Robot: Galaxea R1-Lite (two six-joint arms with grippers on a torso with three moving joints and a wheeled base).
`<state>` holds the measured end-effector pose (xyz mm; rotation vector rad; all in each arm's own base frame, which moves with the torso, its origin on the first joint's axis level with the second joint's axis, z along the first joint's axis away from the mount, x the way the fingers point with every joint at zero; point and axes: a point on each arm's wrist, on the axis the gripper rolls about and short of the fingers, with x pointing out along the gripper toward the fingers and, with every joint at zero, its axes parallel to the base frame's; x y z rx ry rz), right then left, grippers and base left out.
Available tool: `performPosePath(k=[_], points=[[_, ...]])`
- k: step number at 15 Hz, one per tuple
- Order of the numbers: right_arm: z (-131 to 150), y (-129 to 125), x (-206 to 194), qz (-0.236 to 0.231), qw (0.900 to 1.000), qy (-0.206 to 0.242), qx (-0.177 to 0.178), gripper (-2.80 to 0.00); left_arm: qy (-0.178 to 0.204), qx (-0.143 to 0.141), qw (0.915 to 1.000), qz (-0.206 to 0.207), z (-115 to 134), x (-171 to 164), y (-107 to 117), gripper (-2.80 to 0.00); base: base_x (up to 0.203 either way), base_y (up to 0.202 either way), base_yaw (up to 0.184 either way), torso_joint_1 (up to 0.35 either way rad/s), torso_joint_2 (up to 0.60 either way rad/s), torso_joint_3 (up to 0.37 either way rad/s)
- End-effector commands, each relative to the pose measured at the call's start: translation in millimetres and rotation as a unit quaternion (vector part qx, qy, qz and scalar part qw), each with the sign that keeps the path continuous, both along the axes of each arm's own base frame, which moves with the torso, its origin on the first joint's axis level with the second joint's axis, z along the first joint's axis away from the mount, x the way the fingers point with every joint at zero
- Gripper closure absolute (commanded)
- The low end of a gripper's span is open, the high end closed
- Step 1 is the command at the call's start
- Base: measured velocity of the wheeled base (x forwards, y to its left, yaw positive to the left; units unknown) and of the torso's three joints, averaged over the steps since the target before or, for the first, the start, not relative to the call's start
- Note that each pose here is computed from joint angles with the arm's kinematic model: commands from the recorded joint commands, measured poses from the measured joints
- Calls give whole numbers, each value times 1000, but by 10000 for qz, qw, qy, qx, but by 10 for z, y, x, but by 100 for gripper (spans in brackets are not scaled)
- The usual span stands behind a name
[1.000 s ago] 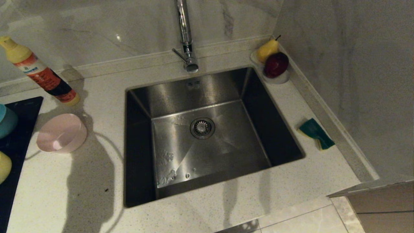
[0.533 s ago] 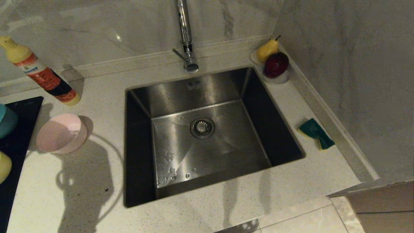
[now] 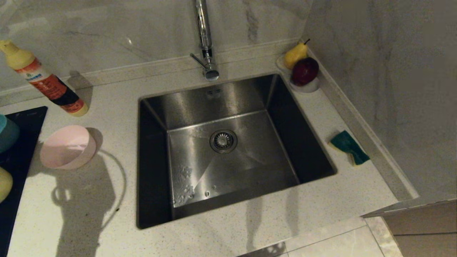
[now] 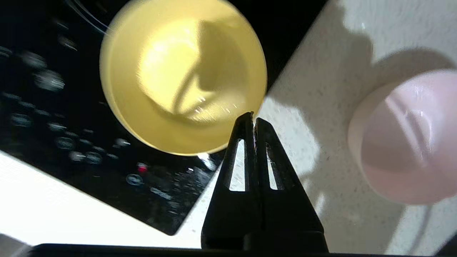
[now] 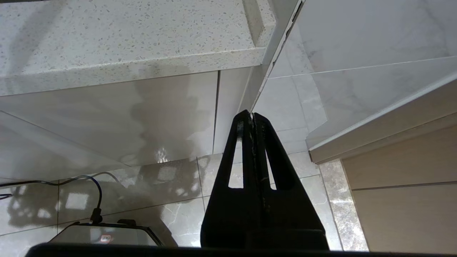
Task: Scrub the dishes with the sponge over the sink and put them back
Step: Place the bowl on the bowl
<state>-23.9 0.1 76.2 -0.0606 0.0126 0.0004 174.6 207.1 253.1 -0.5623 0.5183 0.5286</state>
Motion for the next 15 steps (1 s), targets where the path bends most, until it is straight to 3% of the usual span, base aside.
performPosePath(k=[1,6,7,10,15], points=[[0,0,0,0,10000,-2,-4,0,52,-235,9997,-72,-125,18,58,0,0,0,0,0,0,0],[0,0,0,0,10000,-2,-4,0,-76,-66,9999,-107,-153,98,166,0,0,0,0,0,0,0],[0,0,0,0,10000,-2,-4,0,-105,-57,9998,-153,-147,98,163,-280,0,0,0,0,0,0],[0,0,0,0,10000,-2,-4,0,-305,-219,9981,-496,-150,108,148,-280,0,0,0,0,0,0],[0,0,0,8,10000,-2,-4,0,-144,-404,9975,-554,-372,229,303,-280,0,0,0,0,0,0]])
